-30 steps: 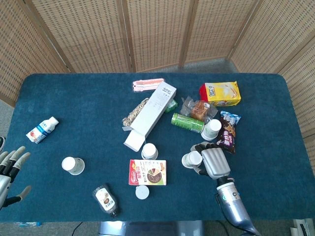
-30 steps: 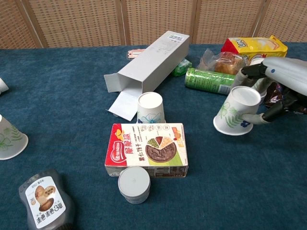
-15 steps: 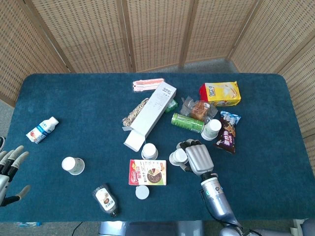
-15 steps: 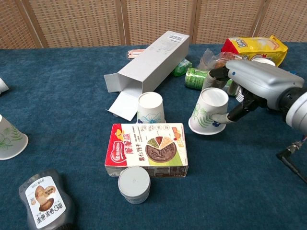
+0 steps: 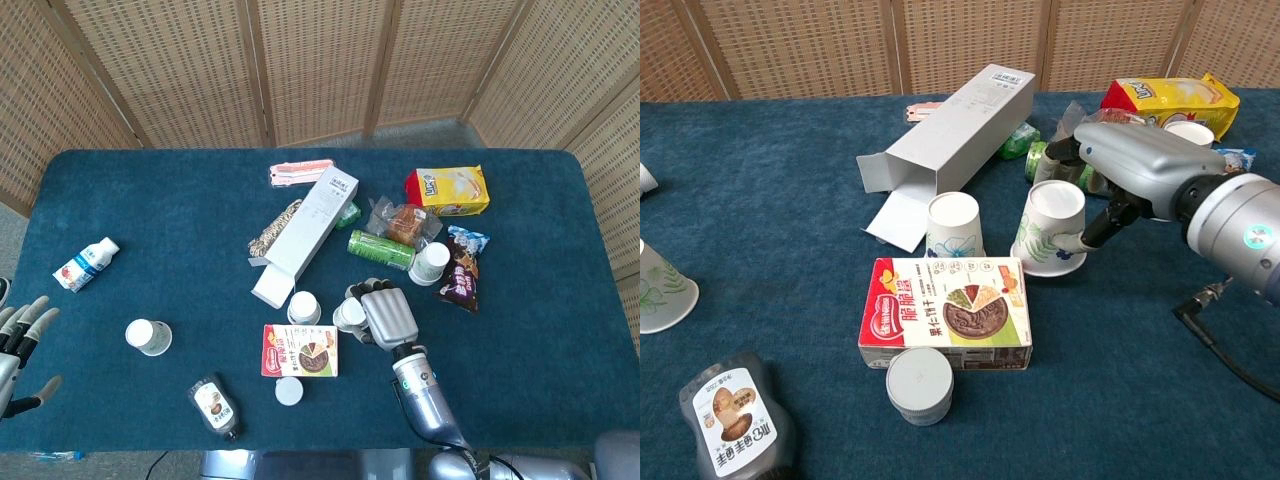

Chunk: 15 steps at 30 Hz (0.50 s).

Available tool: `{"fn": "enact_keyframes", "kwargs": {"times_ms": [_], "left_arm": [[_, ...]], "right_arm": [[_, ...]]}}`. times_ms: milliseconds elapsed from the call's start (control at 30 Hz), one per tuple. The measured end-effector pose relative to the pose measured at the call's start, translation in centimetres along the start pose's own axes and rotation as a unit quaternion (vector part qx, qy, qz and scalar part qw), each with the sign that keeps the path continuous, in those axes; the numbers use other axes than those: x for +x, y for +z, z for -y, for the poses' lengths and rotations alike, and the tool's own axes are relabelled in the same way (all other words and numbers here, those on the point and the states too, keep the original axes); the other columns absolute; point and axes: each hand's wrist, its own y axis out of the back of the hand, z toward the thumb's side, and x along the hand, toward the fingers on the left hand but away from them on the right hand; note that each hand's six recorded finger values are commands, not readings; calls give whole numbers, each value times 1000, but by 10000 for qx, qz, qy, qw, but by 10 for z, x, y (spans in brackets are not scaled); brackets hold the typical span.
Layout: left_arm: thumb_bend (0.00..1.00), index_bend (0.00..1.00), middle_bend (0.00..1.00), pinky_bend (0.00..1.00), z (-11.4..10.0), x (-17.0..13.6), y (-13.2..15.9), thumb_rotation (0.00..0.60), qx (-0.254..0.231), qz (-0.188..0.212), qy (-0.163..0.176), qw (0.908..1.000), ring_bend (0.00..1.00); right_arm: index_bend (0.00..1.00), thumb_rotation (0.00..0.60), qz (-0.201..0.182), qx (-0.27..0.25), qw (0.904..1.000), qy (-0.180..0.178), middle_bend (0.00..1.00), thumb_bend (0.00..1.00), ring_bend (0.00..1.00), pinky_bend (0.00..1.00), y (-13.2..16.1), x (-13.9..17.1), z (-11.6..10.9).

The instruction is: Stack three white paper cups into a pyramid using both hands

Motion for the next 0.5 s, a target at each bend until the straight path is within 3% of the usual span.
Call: {"fn": "enact_keyframes", "kwargs": {"times_ms": [500], "left_arm": [[320,0,0,0,2,0,1,600,13,7,-39,10000,0]], "right_arm": [[404,600,-128,36,9999,5,448,330,280,355,18,-8,5]]}}
